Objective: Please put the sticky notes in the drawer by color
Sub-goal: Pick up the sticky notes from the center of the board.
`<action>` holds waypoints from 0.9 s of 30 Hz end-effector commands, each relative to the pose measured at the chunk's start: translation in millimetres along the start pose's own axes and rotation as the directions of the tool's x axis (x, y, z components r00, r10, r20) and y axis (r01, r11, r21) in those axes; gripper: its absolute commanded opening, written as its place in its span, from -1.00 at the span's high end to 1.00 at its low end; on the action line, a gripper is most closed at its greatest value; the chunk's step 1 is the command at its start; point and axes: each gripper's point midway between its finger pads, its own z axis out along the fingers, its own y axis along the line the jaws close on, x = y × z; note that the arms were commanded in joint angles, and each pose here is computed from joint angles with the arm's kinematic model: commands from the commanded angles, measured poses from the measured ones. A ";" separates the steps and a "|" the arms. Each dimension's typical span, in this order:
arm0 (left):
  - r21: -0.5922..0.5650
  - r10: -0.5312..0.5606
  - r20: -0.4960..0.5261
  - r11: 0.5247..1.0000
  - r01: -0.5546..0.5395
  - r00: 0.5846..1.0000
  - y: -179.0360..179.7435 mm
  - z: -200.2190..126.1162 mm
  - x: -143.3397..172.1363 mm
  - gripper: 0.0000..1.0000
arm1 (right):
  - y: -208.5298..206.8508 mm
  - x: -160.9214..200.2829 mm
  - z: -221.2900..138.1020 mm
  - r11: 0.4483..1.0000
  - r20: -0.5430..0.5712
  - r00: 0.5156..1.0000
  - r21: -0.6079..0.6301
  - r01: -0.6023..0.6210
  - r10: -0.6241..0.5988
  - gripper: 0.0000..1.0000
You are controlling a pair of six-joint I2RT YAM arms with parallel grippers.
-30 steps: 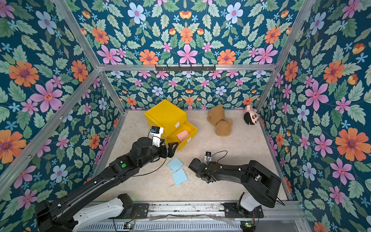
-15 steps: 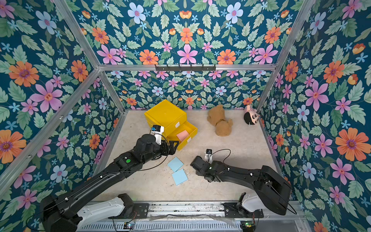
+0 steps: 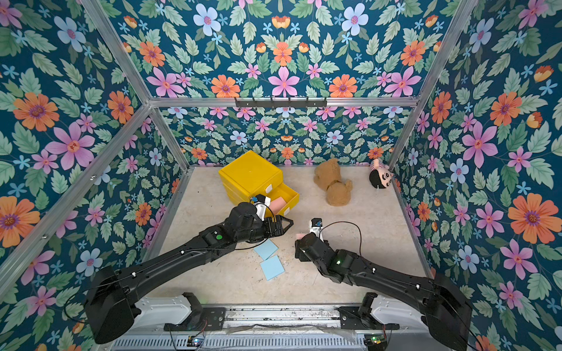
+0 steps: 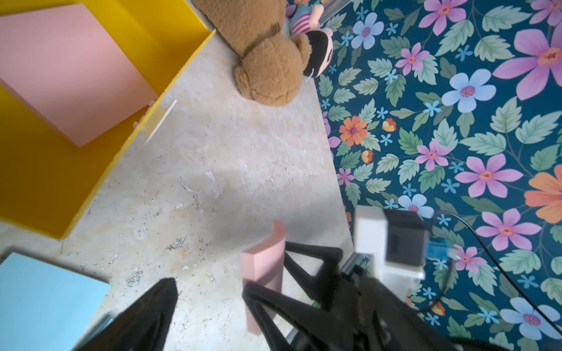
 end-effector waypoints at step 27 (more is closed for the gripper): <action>0.284 0.004 -0.162 0.958 0.043 0.987 -40.2 34.2 32.3 0.21 | 22.8 -29.4 -23.0 0.985 0.101 0.994 -0.171 -0.031 0.048 -0.55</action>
